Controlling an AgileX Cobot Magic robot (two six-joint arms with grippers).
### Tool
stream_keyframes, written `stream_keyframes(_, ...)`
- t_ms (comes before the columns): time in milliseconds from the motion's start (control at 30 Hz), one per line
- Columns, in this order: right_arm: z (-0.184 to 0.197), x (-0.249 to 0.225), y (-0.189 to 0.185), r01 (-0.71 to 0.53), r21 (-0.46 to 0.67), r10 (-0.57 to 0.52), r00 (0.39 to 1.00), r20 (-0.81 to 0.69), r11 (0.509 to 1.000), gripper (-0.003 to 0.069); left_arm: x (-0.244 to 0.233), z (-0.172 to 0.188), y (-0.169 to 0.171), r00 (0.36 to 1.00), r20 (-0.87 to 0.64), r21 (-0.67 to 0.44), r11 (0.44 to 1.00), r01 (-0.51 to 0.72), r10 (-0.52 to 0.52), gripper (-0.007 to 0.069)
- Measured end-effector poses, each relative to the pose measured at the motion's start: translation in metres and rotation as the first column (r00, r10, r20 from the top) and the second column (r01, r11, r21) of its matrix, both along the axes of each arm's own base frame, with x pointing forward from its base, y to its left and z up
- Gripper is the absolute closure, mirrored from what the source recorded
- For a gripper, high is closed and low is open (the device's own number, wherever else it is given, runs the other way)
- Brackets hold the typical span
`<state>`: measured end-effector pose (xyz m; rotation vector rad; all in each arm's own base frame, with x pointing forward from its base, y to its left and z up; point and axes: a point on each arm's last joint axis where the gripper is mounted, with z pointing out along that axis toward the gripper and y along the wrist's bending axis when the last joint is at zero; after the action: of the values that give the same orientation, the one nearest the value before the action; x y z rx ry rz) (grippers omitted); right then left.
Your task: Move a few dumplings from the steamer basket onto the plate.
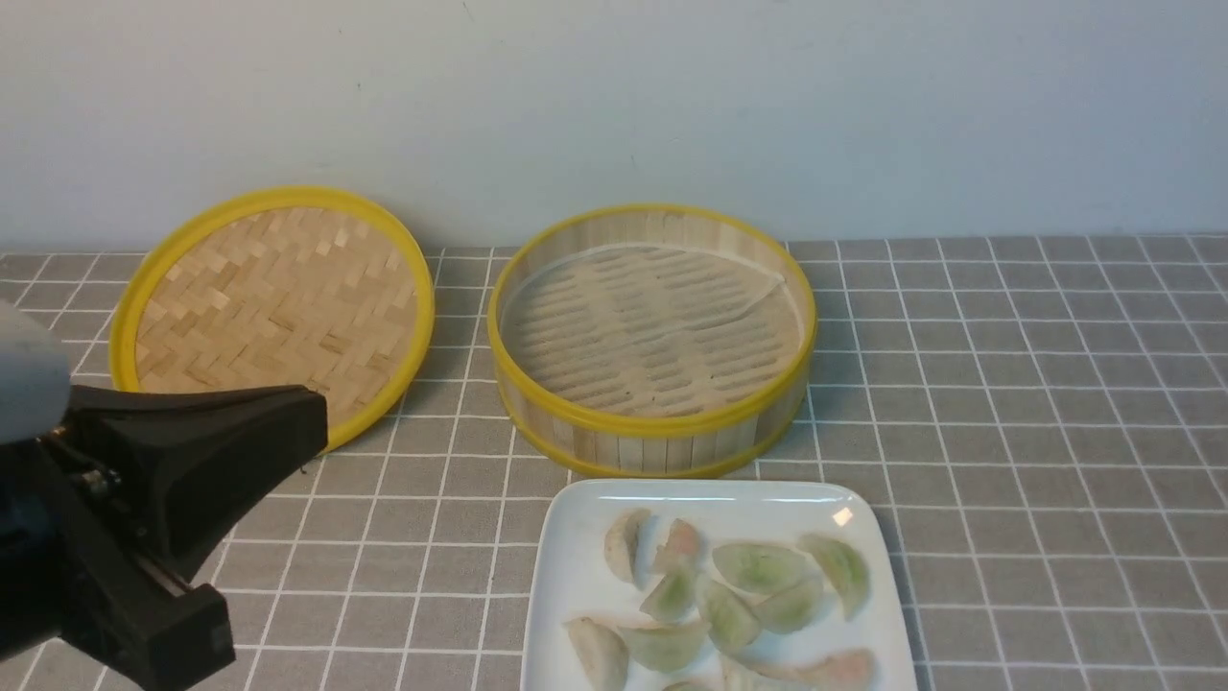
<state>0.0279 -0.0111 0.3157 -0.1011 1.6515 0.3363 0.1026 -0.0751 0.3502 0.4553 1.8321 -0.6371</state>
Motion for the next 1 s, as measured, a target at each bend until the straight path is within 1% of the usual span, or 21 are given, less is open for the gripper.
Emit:
stream_keyframes(200,0.000,0.000,0.000,0.000,0.000,0.000,1.000,0.000,1.000,0.0669,-0.004,0.002,-0.001,1.000,-0.020,-0.047,0.999,0.011,-0.012,0.0630)
stream_keyframes(400,0.000,0.000,0.000,0.001,-0.001,-0.001,1.000,-0.002,1.000,0.0669,-0.007,0.003,-0.004,0.996,-0.078,-0.132,0.991,0.031,-0.041,0.0630)
stream_keyframes(500,0.000,0.000,0.000,0.001,-0.001,-0.001,1.000,-0.002,1.000,0.0669,-0.007,0.003,-0.005,0.995,-0.086,-0.146,0.989,0.035,-0.048,0.0630)
stream_keyframes(667,0.000,0.000,0.000,0.001,-0.001,-0.001,1.000,-0.002,1.000,0.0669,-0.007,0.003,-0.005,0.997,-0.061,-0.116,0.992,0.047,-0.054,0.0630)
stream_keyframes(833,0.000,0.000,0.000,0.001,-0.001,-0.001,1.000,-0.003,1.000,0.0669,-0.009,0.005,-0.003,0.998,0.006,-0.062,0.996,0.069,-0.068,0.0630)
stream_keyframes(1000,0.000,0.000,0.000,0.001,-0.002,-0.002,1.000,-0.002,1.000,0.0669,-0.015,0.008,0.000,0.994,0.069,-0.030,0.996,0.083,-0.081,0.0630)
